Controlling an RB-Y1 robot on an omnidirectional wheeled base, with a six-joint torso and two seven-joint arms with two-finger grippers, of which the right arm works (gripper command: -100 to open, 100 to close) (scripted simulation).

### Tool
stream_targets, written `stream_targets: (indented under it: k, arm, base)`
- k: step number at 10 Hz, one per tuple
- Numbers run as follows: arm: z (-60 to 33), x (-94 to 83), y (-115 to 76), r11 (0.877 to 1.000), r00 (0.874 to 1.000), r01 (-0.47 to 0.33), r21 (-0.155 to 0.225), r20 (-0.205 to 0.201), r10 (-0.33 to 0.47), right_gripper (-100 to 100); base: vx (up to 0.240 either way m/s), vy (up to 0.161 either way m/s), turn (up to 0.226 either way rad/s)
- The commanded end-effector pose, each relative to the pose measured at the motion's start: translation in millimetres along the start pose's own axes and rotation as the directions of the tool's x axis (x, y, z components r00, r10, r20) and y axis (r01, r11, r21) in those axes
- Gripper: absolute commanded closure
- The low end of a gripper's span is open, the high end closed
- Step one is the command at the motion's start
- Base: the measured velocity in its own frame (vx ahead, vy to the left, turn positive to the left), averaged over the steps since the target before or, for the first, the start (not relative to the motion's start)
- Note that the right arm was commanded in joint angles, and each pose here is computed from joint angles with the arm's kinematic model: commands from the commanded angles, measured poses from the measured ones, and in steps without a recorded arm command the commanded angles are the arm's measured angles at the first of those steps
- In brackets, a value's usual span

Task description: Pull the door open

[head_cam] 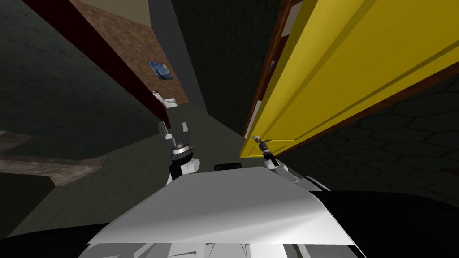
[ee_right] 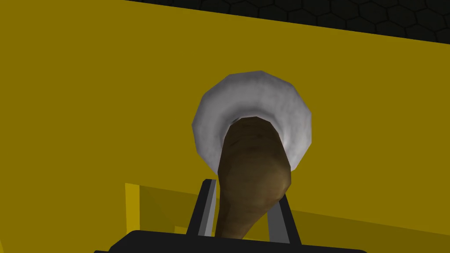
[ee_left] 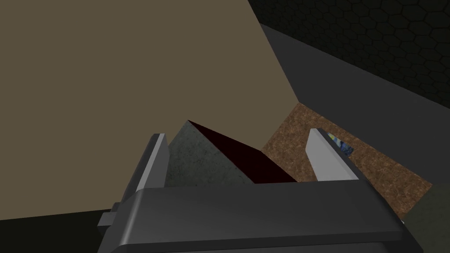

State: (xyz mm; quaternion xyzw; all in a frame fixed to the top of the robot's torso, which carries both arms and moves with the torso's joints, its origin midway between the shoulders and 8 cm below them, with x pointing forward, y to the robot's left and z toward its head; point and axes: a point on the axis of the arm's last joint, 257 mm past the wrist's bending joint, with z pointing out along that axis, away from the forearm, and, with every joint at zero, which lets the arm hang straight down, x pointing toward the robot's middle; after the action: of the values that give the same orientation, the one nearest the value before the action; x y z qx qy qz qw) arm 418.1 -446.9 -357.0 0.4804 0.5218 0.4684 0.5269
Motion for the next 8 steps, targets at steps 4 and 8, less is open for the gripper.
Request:
stream_targets:
  k: [4,8]
  arm:
    - [-22.8,-6.6,0.1,1.0,0.999,0.004,-0.011,-0.034,-0.004,100]
    - [-41.6,-11.6,0.6,1.0,0.998,0.003,-0.013,-0.061,-0.004,100]
  base:
    - [-0.181,-0.061,0.126]
    - [-0.131,-0.042,0.095]
